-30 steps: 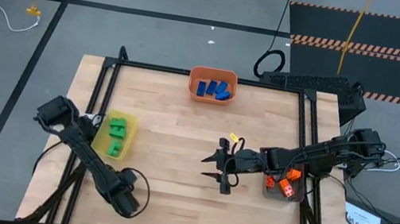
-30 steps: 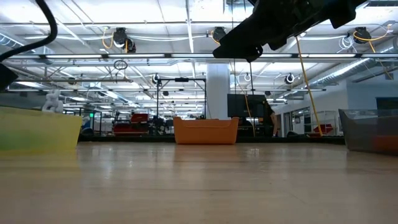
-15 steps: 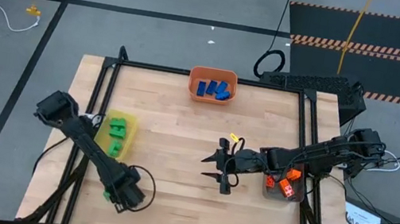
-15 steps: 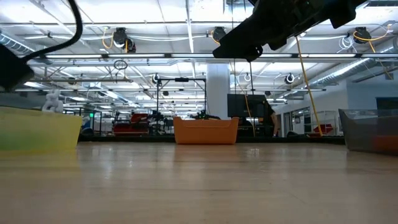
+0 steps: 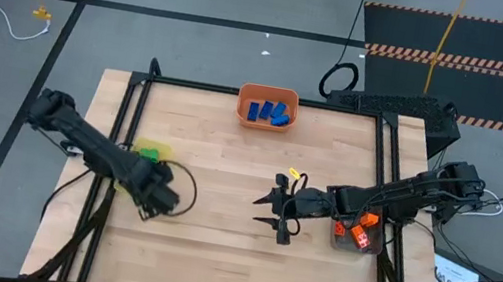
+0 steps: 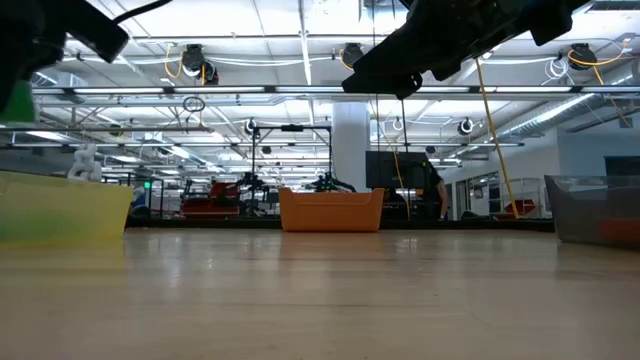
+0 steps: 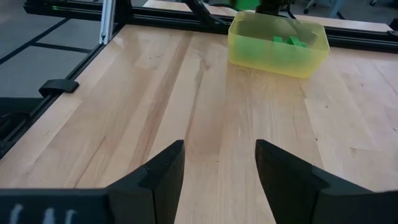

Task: Sort & place blocks by color
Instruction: Put the green game piece into the yellow bin

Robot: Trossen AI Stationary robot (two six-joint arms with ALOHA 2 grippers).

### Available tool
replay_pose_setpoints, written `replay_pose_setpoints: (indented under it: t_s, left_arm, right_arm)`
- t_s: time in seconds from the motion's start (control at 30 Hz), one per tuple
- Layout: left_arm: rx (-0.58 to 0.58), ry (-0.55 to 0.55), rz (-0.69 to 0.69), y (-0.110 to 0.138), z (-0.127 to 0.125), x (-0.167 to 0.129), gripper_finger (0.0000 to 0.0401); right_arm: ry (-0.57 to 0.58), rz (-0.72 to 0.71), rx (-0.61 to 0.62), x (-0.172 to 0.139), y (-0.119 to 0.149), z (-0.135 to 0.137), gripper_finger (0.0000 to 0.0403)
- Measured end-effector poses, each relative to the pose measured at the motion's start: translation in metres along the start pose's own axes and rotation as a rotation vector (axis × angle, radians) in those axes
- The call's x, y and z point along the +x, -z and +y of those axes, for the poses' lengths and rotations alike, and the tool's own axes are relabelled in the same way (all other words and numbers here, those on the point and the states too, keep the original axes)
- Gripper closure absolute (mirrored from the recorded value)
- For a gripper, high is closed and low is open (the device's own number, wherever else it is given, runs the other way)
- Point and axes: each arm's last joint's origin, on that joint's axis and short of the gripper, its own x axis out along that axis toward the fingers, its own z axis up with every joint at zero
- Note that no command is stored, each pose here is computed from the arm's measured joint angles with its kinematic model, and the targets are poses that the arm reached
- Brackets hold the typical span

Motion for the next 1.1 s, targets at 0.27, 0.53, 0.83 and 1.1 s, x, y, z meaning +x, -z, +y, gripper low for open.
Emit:
replay_pose_setpoints:
  t_s: [0.27,0.53,0.83,1.1]
  left_arm:
    - [0.025,-0.065,-0.025,-0.023,0.029,-0.005,0.0265]
    - [0.027,-0.072,-0.021,-0.043,0.047,-0.004,0.0265]
    - [0.022,-0.100,0.080,-0.055,0.070,0.014,0.0265]
    - [0.019,-0.105,0.131,-0.060,0.081,0.032,0.0265]
  right_arm:
    - [0.000,0.001,0.000,0.000,0.000,0.000,0.0216]
    - [0.001,0.009,-0.001,0.000,0.001,0.000,0.0216]
    - [0.001,0.017,0.000,0.000,0.002,0.000,0.0216]
    - [0.002,0.042,-0.003,0.000,0.004,0.000,0.0216]
